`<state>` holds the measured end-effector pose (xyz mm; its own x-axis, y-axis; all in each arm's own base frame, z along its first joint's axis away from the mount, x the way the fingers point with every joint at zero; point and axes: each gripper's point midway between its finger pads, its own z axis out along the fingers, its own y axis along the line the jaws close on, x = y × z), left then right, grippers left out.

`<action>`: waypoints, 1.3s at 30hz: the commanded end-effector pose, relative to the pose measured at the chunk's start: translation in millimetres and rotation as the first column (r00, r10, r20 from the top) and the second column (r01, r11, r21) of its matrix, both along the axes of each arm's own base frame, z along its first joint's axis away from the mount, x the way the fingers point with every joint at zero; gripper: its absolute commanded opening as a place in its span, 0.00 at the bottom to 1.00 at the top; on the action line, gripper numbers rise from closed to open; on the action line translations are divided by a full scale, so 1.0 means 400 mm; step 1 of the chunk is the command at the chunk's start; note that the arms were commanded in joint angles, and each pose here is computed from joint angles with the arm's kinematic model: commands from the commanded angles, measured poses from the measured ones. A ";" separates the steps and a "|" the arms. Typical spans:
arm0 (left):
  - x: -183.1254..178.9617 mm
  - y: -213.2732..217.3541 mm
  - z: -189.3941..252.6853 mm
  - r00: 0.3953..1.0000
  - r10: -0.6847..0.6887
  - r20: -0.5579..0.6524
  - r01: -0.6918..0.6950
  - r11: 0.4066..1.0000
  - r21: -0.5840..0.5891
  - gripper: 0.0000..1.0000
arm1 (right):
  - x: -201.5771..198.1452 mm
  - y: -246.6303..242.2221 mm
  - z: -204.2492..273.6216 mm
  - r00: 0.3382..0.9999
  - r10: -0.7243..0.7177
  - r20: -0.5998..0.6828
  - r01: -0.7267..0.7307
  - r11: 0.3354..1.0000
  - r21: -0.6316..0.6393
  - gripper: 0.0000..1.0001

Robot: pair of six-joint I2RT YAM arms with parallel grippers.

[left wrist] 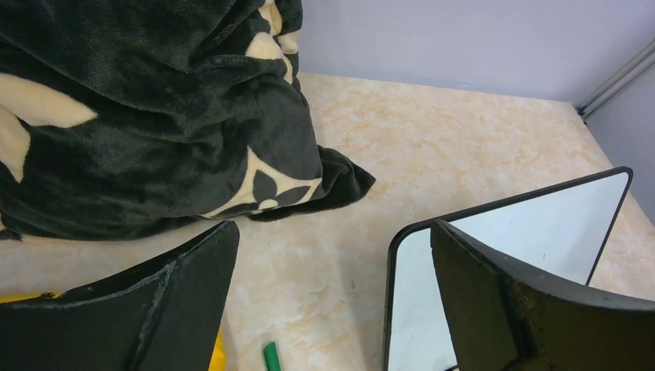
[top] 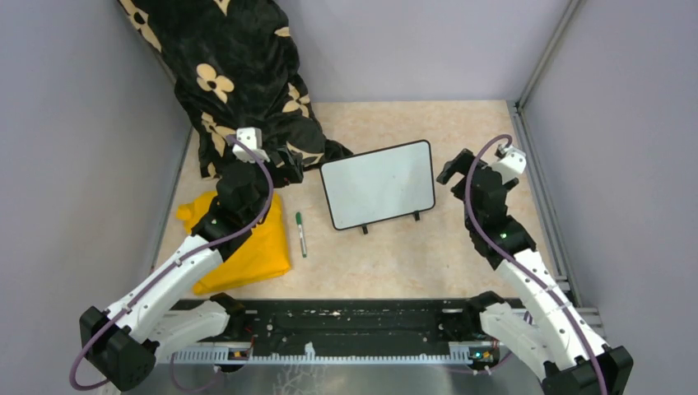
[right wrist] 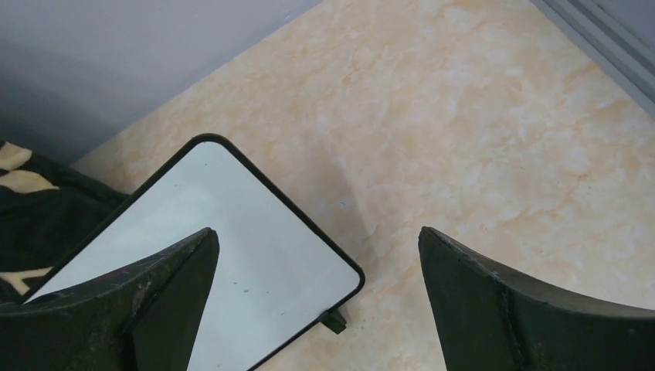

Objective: Write a sentence on the whiteboard
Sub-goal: Move the whiteboard stand to the center of the board.

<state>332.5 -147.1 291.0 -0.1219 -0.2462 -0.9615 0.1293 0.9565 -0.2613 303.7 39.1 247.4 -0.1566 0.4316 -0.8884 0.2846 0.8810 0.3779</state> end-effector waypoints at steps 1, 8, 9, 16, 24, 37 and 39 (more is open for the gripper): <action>-0.007 0.016 0.015 1.000 0.018 0.020 -0.017 0.999 -0.032 0.99 | -0.001 0.027 0.093 0.995 0.030 0.099 -0.042 0.992 0.121 0.99; -0.013 0.007 0.017 0.999 -0.008 0.042 0.010 0.999 -0.044 0.99 | -0.010 0.091 0.140 0.960 0.224 0.168 -0.235 0.971 0.047 0.99; -0.014 0.007 0.016 0.999 -0.009 0.044 0.011 0.999 -0.046 0.99 | -0.014 0.100 0.145 0.952 0.249 0.178 -0.260 0.965 0.041 0.99; -0.023 -0.001 0.007 0.997 -0.032 0.067 0.037 0.997 -0.071 0.99 | -0.019 0.106 0.089 0.948 0.299 0.114 -0.298 0.954 -0.022 0.94; -0.031 -0.014 0.013 0.994 -0.069 0.088 0.077 0.994 -0.082 0.99 | -0.052 0.206 -0.121 0.866 0.498 -0.051 -0.495 0.867 0.065 0.84; -0.034 -0.033 0.001 0.992 -0.103 0.068 0.109 0.989 -0.101 0.99 | -0.055 0.214 -0.357 0.850 0.460 -0.257 -0.462 0.885 0.057 0.75; -0.033 -0.038 -0.003 0.992 -0.110 0.063 0.116 0.988 -0.102 0.99 | -0.045 0.212 -0.375 0.850 0.449 -0.277 -0.455 0.889 0.047 0.71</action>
